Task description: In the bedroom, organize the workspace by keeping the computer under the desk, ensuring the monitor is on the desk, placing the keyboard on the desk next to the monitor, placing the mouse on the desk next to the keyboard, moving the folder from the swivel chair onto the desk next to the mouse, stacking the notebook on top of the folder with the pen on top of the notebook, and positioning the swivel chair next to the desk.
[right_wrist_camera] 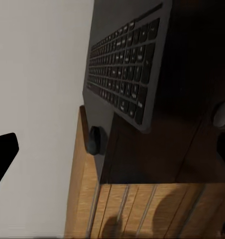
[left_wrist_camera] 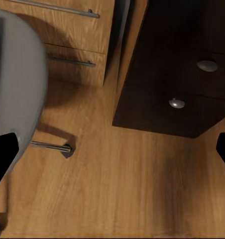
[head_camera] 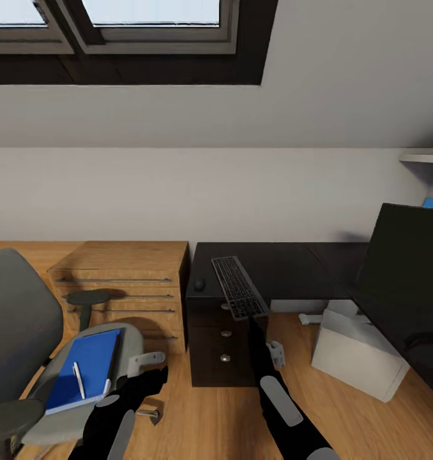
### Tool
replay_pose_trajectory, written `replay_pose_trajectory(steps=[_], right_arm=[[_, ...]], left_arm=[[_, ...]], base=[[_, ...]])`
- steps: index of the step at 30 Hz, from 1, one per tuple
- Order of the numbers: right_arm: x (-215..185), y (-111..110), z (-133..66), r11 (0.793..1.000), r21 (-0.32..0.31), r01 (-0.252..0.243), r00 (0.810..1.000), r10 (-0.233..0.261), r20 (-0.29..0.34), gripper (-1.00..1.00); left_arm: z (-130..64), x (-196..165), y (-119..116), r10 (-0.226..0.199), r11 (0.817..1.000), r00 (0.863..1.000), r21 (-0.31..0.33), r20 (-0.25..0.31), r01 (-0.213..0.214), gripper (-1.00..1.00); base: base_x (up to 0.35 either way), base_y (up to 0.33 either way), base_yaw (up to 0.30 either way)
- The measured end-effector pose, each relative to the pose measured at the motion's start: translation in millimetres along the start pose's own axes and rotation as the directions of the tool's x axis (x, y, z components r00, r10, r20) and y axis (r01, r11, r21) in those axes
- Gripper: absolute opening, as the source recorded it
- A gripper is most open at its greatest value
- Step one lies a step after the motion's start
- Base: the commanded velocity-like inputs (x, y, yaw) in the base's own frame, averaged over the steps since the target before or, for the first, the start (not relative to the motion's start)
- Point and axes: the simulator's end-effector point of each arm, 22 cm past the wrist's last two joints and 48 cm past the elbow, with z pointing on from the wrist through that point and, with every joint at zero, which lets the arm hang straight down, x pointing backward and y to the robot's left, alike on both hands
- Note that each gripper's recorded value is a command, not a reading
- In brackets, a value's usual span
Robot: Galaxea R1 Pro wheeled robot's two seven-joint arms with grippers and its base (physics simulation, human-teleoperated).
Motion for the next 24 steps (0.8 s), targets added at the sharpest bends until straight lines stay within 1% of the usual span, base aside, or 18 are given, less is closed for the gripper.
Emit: replay_pose_trajectory(steps=[4, 8, 13, 20, 23, 24], right_arm=[[0, 0, 0.0, 1.000, 0.000, 0.000, 1.000, 0.000, 0.001, 1.00], [-2, 0, 0.0, 1.000, 0.000, -0.001, 1.000, 0.001, 0.006, 1.00], [-2, 0, -0.1, 1.000, -0.001, 0.000, 1.000, 0.000, 0.010, 1.00], [-4, 2, 0.0, 1.000, -0.004, 0.000, 1.000, 0.000, 0.013, 1.00], [-5, 5, 0.3, 1.000, -0.010, -0.002, 1.000, 0.003, 0.016, 1.00], [-6, 10, 0.5, 1.000, -0.021, -0.006, 1.000, 0.006, 0.019, 1.00]], left_arm=[[0.0, 0, 0, 0.000, 1.000, 1.000, 0.000, 0.000, 0.000, 1.00], [0.0, 0, 0, 0.001, 1.000, 1.000, -0.001, 0.001, -0.001, 1.00], [0.0, 0, 0, 0.001, 1.000, 1.000, -0.001, 0.002, -0.001, 1.00], [-0.1, -1, 1, 0.002, 1.000, 1.000, -0.002, 0.004, -0.002, 1.00], [-0.1, -1, 1, 0.002, 1.000, 1.000, -0.002, 0.004, -0.002, 1.00], [-0.1, -1, 1, 0.002, 1.000, 1.000, -0.002, 0.004, -0.002, 1.00]], base=[[-0.335, -0.011, 0.000], [-0.297, -0.146, 0.000], [-0.202, -0.264, 0.000], [-0.112, -0.318, 0.000], [-0.060, -0.330, 0.000], [-0.028, -0.334, 0.000]])
